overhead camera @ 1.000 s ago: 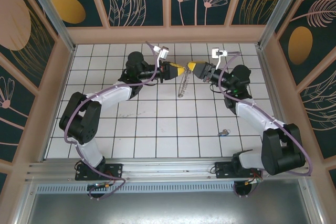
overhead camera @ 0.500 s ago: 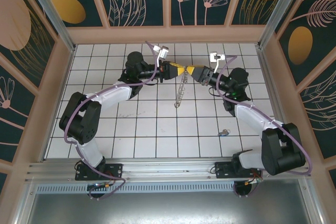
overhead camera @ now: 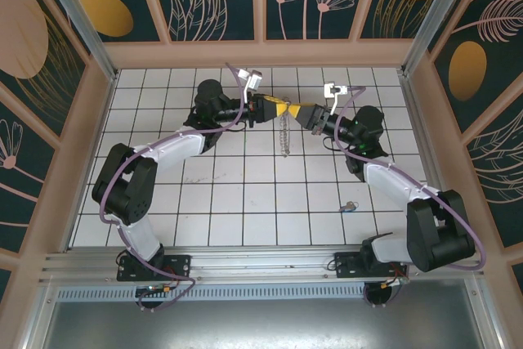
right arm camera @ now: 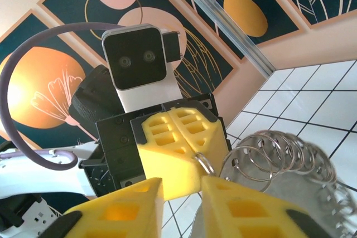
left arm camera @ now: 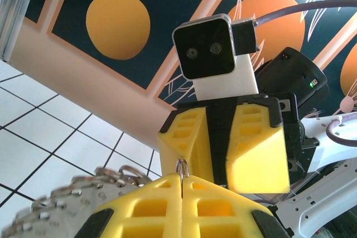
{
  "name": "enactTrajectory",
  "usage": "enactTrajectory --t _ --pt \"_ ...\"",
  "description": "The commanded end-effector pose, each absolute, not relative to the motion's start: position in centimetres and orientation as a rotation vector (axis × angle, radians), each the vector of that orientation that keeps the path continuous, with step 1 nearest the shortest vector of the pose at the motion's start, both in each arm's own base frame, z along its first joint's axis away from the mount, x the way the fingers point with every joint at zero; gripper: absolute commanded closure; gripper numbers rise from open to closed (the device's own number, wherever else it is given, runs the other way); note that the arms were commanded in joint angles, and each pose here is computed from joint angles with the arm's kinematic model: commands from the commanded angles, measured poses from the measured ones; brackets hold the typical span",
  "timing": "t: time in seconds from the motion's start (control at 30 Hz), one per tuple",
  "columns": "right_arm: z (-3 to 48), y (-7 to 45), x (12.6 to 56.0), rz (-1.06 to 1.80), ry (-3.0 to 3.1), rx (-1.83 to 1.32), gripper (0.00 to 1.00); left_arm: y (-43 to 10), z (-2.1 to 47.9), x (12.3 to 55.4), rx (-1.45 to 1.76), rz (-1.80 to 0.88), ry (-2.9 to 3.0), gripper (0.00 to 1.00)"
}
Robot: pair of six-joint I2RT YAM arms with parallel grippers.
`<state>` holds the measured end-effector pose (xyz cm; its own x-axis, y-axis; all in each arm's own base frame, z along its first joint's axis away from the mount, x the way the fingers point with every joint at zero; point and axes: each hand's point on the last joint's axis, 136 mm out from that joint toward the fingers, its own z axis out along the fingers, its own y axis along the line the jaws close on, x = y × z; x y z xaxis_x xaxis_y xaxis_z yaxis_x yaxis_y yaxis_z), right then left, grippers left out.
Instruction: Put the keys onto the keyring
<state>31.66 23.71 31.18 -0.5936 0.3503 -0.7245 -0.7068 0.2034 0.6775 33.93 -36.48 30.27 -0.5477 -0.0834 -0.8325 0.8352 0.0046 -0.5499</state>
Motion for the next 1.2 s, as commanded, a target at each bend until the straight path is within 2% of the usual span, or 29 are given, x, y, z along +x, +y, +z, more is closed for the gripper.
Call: enactTrajectory --t 0.0,0.27,0.43,0.9,0.97,1.07,1.17 --pt "30.9 23.6 31.7 1.509 1.601 -0.354 0.72 -36.4 33.1 33.1 0.857 -1.633 1.456 1.00" --pt "30.5 22.6 32.2 1.487 1.609 -0.312 0.72 -36.3 33.3 33.0 0.859 -1.630 1.451 1.00" --pt "30.6 22.6 32.2 1.486 1.608 -0.312 0.66 -36.3 33.2 33.0 0.859 -1.632 1.452 1.00" --pt "32.3 24.1 32.6 1.518 1.581 -0.369 0.67 -36.4 33.0 33.0 0.856 -1.650 1.452 1.00" --pt "32.3 24.3 32.7 1.521 1.579 -0.375 0.69 -36.4 33.0 32.9 0.859 -1.651 1.452 1.00" --pt "32.3 24.3 32.8 1.518 1.580 -0.377 0.79 -36.4 32.9 32.9 0.859 -1.652 1.455 1.00" --pt "32.0 24.3 32.8 1.515 1.585 -0.376 0.97 -36.4 32.9 33.0 0.856 -1.650 1.456 1.00"
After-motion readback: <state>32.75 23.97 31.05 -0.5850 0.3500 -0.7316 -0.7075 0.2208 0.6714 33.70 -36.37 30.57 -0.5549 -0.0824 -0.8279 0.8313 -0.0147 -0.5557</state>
